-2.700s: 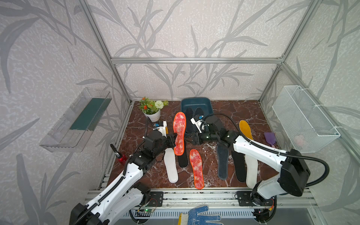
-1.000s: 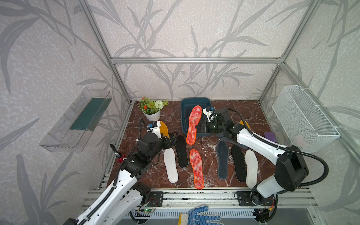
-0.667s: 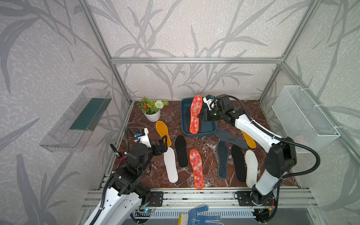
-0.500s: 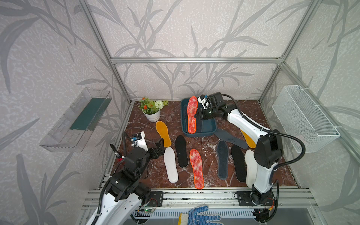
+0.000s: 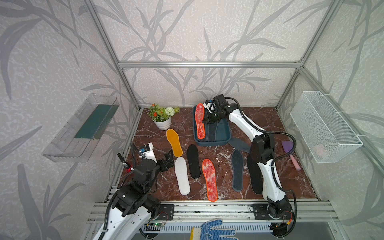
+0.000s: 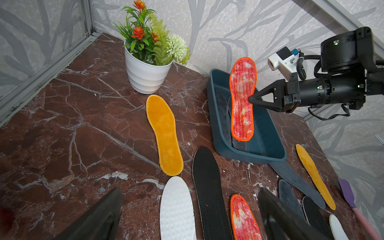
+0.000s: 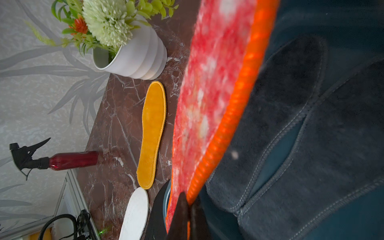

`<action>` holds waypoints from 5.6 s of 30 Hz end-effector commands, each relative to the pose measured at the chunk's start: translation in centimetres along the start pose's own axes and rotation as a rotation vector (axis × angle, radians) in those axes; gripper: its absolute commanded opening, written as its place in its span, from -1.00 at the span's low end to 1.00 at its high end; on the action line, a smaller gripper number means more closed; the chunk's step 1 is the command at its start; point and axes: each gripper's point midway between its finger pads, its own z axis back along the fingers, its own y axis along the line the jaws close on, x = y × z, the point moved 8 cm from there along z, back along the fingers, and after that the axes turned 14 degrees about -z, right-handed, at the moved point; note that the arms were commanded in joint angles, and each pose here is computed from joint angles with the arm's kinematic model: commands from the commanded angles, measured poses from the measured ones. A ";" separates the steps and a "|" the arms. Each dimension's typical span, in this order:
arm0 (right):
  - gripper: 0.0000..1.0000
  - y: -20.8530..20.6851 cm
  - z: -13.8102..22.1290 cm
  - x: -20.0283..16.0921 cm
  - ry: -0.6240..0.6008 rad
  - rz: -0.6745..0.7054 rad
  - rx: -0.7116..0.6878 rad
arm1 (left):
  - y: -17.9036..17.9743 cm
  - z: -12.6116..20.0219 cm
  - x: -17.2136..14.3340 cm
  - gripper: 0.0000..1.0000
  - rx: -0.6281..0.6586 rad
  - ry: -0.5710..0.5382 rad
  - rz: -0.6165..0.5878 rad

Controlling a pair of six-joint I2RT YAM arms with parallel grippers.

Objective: Put the insoles into the storage box
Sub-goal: Place the insole in the storage box, then pick up the insole from the center of the board.

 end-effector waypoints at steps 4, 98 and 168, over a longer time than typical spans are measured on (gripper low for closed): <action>-1.00 -1.1 -1.3 0.6 0.048 -0.011 -0.029 | 0.5 0.0 -0.4 0.98 0.041 0.022 -0.008; 0.98 -3.6 16.9 -19.7 -0.443 0.067 -0.316 | -9.7 -4.9 -11.0 0.30 -0.032 0.458 0.056; 1.00 -4.5 17.6 -21.8 -0.397 0.077 -0.120 | -18.5 -9.1 -9.9 -1.00 -0.219 0.412 -0.137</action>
